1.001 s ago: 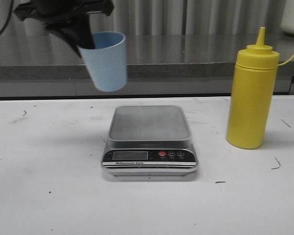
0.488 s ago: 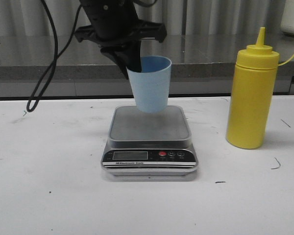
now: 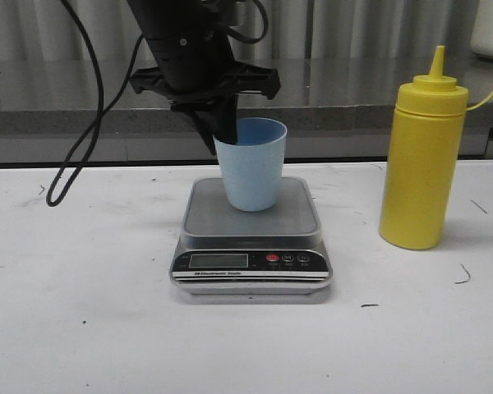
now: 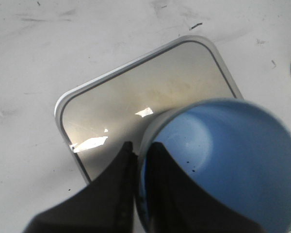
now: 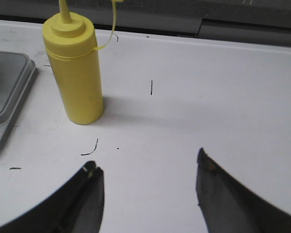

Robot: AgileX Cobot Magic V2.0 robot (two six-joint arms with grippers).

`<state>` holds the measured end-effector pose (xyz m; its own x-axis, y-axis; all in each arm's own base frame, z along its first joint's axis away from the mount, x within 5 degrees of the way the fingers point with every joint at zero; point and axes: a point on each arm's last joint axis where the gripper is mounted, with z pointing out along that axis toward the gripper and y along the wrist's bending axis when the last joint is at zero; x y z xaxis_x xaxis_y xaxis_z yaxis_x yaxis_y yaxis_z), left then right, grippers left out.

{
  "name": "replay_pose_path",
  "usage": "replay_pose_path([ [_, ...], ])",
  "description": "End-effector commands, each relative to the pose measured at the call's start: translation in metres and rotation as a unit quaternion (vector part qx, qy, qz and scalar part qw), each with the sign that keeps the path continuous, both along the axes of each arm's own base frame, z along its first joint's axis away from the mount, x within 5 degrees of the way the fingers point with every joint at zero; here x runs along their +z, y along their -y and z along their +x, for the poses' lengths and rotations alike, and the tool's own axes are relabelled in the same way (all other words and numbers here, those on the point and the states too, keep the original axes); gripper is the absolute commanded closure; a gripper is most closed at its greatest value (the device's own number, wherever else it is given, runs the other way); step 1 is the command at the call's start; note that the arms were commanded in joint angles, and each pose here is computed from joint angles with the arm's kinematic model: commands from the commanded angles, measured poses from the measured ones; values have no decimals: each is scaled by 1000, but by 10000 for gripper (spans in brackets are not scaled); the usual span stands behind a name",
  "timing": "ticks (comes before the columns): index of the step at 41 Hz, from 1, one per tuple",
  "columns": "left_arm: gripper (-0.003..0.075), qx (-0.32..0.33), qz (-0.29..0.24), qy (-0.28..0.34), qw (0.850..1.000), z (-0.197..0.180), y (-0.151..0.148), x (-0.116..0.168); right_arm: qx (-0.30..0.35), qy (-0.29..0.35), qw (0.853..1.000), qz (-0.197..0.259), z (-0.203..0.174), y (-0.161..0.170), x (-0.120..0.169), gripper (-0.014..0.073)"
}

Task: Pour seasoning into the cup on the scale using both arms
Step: 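Lift the cup with the left gripper and carry it over the scale, then lower the cup onto the scale and open the left gripper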

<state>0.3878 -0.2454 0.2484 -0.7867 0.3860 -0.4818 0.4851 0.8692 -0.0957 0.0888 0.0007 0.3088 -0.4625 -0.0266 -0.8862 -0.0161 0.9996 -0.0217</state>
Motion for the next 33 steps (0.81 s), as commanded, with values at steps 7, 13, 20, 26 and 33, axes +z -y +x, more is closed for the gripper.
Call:
replay_pose_path([
  [7,304,0,-34,47,998,-5,1,39,4,41,999,-7,5,0,12,148],
  [13,293,-1,-43,61,997,-13,-4,58,4,41,999,-7,5,0,12,148],
  [20,293,1,-67,101,993,-40,-21,97,4,41,999,-7,5,0,12,148],
  [26,293,4,-85,154,984,-74,-46,120,4,41,999,-7,5,0,12,148],
  [33,293,11,-96,184,978,-119,-80,134,4,41,999,-7,5,0,12,148],
])
